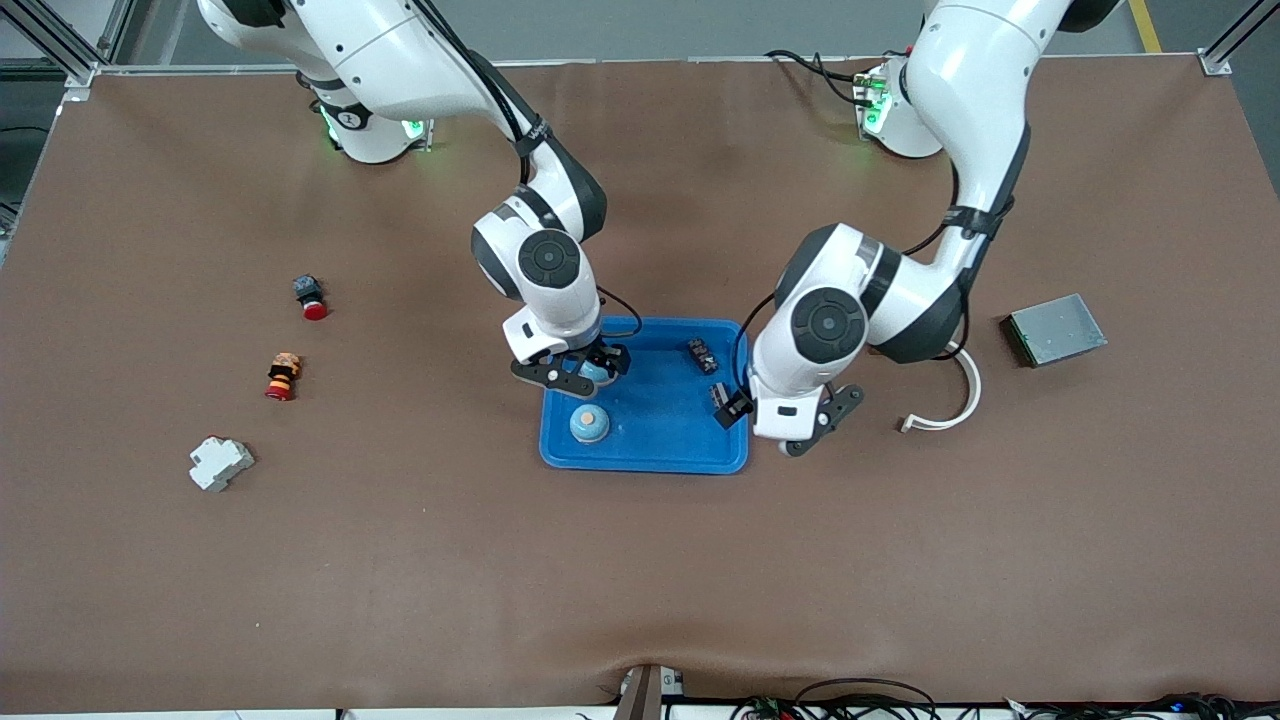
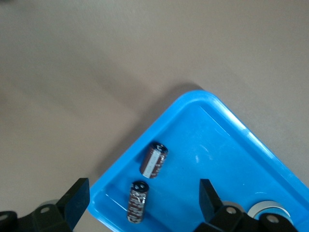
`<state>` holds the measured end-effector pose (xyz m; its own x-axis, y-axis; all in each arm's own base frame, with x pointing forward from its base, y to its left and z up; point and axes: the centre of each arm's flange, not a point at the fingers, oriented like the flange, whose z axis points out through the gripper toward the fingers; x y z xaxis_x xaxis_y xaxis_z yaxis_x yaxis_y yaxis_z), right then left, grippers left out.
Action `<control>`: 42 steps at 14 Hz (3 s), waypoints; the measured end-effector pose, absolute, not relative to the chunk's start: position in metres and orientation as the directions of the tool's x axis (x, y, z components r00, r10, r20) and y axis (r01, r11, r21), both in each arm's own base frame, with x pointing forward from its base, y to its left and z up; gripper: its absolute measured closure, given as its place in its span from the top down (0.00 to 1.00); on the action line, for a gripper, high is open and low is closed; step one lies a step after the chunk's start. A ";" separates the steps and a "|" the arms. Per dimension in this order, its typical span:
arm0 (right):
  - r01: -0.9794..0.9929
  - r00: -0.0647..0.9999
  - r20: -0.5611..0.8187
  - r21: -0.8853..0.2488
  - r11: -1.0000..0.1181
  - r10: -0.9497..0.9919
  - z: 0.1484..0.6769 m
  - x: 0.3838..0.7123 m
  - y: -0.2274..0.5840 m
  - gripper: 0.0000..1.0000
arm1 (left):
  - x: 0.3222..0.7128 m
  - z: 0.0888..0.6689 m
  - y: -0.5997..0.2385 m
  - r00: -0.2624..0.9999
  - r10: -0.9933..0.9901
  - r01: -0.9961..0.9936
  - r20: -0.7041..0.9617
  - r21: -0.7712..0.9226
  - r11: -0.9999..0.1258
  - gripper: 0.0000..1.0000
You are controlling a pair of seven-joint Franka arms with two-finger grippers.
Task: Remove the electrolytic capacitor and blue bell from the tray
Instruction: 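Grasp a blue bell with the right gripper while the left gripper grasps a capacitor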
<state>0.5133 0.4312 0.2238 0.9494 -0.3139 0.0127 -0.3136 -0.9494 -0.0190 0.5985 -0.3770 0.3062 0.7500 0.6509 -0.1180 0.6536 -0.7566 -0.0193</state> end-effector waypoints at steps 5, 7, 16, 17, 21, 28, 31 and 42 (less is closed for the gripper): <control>-0.316 0.948 0.019 -0.026 -0.948 -0.317 0.212 0.510 0.439 1.00 | 0.590 0.293 -0.396 0.752 0.647 0.649 -0.123 -0.028 -0.760 1.00; -0.316 0.948 0.021 -0.030 -0.948 -0.317 0.205 0.511 0.440 1.00 | 0.588 0.280 -0.405 0.758 0.640 0.644 -0.121 -0.016 -0.765 1.00; -0.308 0.951 0.027 -0.018 -0.951 -0.308 0.190 0.505 0.446 1.00 | 0.573 0.208 -0.424 0.793 0.600 0.597 -0.103 -0.056 -0.800 1.00; -0.306 0.951 0.028 -0.018 -0.952 -0.306 0.190 0.504 0.448 1.00 | 0.573 0.207 -0.423 0.793 0.601 0.598 -0.102 -0.057 -0.799 1.00; -0.304 0.952 0.032 -0.020 -0.952 -0.304 0.191 0.504 0.449 0.76 | 0.575 0.207 -0.422 0.791 0.603 0.601 -0.099 -0.057 -0.797 1.00; -0.312 0.949 0.038 -0.028 -0.950 -0.313 0.196 0.507 0.451 0.64 | 0.574 0.192 -0.422 0.791 0.604 0.602 -0.101 -0.055 -0.797 1.00; -0.314 0.949 0.032 -0.014 -0.949 -0.314 0.207 0.512 0.455 0.64 | 0.573 0.189 -0.422 0.791 0.604 0.601 -0.102 -0.056 -0.797 1.00; -0.140 0.990 -0.023 0.074 -0.987 -0.142 0.312 0.571 0.360 0.64 | 0.565 0.180 -0.438 0.790 0.606 0.606 -0.094 -0.028 -0.795 1.00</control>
